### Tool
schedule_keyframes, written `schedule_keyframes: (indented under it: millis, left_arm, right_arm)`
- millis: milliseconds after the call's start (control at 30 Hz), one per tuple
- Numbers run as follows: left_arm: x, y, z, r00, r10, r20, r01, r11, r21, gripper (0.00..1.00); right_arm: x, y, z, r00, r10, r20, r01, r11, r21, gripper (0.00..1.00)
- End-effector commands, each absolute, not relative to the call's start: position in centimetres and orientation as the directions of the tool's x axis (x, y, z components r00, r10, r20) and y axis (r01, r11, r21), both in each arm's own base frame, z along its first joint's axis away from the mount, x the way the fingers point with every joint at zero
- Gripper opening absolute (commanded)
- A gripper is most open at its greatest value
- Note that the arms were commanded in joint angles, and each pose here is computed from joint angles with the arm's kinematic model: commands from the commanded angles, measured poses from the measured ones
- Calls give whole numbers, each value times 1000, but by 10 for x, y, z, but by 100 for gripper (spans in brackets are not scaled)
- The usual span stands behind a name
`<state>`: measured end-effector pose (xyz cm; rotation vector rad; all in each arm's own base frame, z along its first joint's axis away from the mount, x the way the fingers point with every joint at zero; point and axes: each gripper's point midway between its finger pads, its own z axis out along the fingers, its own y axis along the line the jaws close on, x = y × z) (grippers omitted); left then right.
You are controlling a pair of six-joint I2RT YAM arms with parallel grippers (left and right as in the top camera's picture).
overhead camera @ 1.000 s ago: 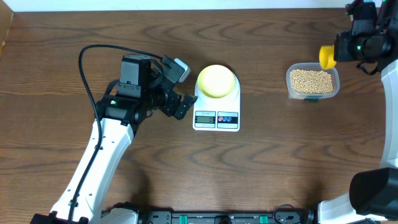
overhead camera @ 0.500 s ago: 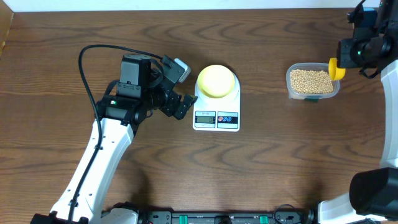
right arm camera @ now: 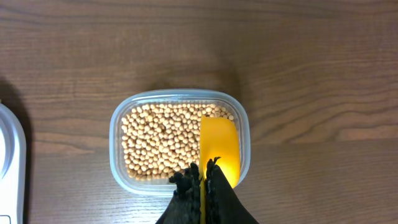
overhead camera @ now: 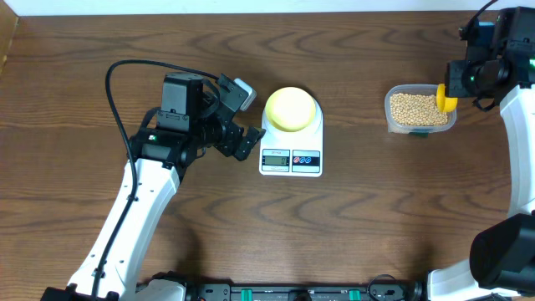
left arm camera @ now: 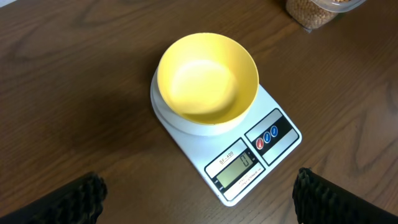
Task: Scoop item into bowl and weigh 50g on scale
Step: 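Lower the yellow scoop into the soybeans with the right gripper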
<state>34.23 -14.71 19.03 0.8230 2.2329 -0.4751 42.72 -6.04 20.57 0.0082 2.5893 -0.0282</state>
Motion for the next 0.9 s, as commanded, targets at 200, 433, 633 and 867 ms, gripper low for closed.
schedule_keyframes:
  millis: [200, 433, 633, 867]
  left_arm:
    - [341, -149, 198, -524, 427, -737, 692, 718, -76, 98]
    - [341, -149, 198, -524, 428, -736, 692, 718, -76, 98]
    - [341, -149, 198, -524, 427, -737, 692, 718, -76, 97]
    - [341, -149, 198, -524, 427, -737, 692, 717, -76, 98]
  right_arm:
    - [428, -68, 194, -845, 15, -535, 44, 998, -42, 1]
    - [430, -68, 181, -842, 14, -540, 45, 998, -43, 1]
    - [431, -68, 172, -842, 15, -540, 45, 998, -42, 1]
    - [434, -69, 166, -833, 13, -553, 45, 998, -45, 2]
